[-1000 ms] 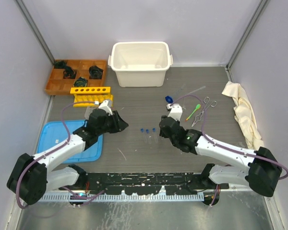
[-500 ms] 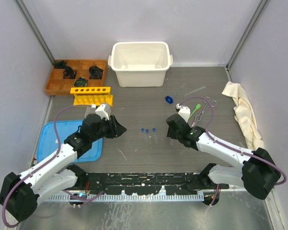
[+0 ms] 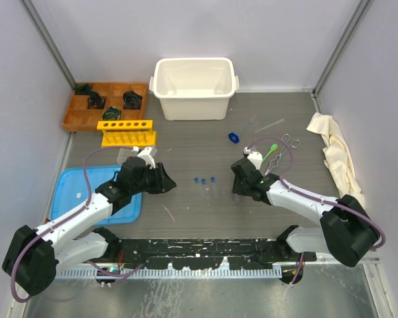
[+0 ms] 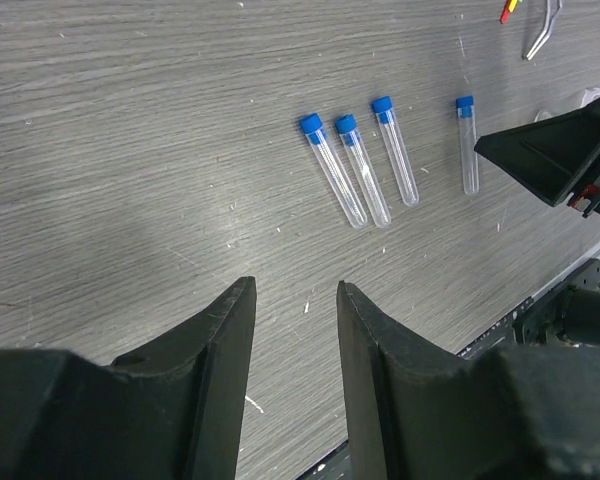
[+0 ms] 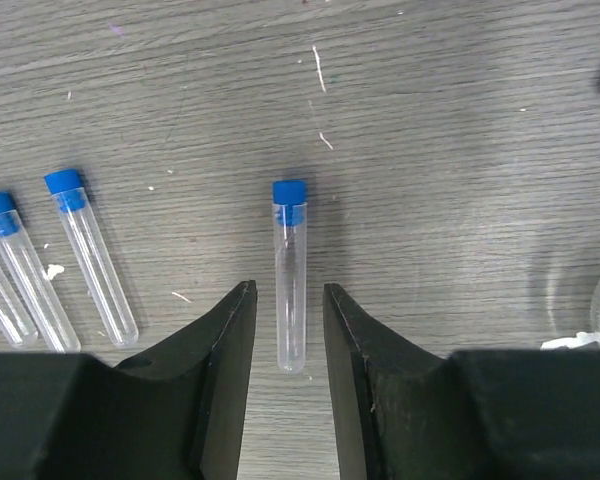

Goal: Organize the chemistry lab equipment
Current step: Pick up the test tube at the center of the board.

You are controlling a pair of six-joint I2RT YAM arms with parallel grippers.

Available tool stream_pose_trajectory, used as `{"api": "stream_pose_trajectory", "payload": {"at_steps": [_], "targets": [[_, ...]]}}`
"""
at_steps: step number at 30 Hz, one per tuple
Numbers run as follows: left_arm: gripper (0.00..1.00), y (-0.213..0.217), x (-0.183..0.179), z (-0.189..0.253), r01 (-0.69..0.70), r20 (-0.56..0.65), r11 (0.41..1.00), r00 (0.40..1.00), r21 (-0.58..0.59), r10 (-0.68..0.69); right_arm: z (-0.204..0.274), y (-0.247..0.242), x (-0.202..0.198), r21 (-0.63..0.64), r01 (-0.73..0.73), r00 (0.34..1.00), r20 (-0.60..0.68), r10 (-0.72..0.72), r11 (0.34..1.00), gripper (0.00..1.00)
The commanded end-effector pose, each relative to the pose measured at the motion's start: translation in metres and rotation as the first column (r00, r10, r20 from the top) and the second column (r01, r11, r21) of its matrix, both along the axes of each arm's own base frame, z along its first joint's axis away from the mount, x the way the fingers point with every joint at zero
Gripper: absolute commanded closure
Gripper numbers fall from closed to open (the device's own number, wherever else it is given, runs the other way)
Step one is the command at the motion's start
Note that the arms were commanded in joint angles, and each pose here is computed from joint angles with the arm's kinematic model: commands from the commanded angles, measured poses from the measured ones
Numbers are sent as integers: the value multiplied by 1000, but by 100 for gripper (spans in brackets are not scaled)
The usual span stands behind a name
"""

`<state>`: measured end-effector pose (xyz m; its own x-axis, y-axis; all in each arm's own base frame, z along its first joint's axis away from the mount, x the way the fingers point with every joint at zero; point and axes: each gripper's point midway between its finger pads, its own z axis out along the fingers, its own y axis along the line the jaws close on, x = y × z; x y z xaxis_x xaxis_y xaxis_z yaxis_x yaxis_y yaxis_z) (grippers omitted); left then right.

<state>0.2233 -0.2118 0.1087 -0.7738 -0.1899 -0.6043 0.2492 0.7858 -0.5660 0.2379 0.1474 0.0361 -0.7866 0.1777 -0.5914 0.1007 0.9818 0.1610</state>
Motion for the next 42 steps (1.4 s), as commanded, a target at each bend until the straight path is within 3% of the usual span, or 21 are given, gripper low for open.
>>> {"api": "stream_pose_trajectory", "payload": {"at_steps": [1, 12, 20, 26, 32, 36, 42], "targets": [[61, -10, 8, 21, 31, 60, 999, 998, -34, -29, 3, 9, 6, 50, -13, 999, 30, 11, 999, 61], [60, -14, 12, 15, 38, 42, 999, 998, -31, -36, -19, 8, -3, 41, -23, 1000, -15, 24, 999, 64], [60, -17, 15, 16, 40, 40, 999, 998, -35, -38, -26, 7, -6, 40, -32, 999, -26, 33, 999, 83], [60, -18, 15, 14, 40, 33, 999, 999, -35, -39, -26, 7, -8, 47, -39, 999, -19, 40, 998, 90], [60, -23, 18, 16, 43, 33, 998, 999, -55, -41, 2, 34, -7, 82, -164, 980, 132, 152, 983, 89], [60, -30, 19, 23, 57, 29, 994, 998, -89, -55, 29, 71, -18, 74, -319, 922, 256, 291, 945, 89], [60, -40, 16, 37, 80, 19, 984, 997, -158, -78, 53, 116, -35, -78, -436, 812, 396, 429, 897, 89]]}}
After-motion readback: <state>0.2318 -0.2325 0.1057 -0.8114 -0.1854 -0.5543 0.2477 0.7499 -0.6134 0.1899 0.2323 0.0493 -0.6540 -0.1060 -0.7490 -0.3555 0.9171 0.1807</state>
